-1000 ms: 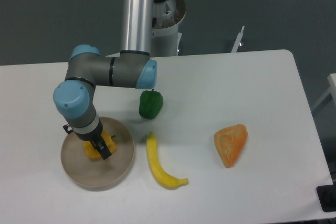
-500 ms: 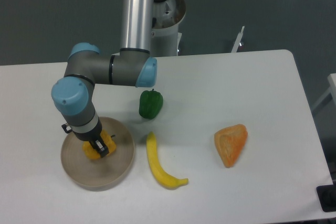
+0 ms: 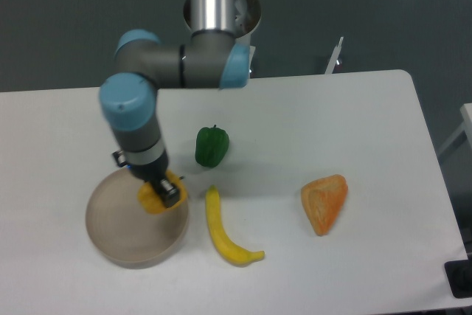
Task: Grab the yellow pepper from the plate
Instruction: 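Lift the yellow pepper off the plate and carry it away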
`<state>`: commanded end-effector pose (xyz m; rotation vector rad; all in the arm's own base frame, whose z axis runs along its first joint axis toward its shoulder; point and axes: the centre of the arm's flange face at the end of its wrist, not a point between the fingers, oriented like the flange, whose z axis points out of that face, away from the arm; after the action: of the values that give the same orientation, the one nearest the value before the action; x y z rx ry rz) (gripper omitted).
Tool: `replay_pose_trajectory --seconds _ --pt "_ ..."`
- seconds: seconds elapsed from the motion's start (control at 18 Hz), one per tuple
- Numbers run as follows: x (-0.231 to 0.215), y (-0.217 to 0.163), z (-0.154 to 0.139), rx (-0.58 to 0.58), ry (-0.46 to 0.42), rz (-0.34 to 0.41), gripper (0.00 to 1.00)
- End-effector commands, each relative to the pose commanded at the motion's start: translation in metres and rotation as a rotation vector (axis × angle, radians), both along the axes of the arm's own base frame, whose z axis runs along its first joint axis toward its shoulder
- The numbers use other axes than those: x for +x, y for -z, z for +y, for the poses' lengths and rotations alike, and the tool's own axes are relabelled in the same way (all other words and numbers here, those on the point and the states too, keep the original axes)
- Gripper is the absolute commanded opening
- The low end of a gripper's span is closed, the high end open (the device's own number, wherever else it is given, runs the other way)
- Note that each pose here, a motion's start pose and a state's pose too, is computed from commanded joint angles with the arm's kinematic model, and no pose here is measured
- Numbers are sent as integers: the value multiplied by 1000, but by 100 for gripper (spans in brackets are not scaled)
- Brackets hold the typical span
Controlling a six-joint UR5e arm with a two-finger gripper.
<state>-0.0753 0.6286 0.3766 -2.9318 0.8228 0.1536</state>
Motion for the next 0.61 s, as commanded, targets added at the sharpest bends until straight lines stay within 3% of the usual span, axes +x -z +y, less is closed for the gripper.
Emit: replay_pose_trajectory --seconds 0.17,0.61 --pt "-38 -7 -15 -28 25 5 21" --pt "-189 -26 -86 -97 164 -6 21"
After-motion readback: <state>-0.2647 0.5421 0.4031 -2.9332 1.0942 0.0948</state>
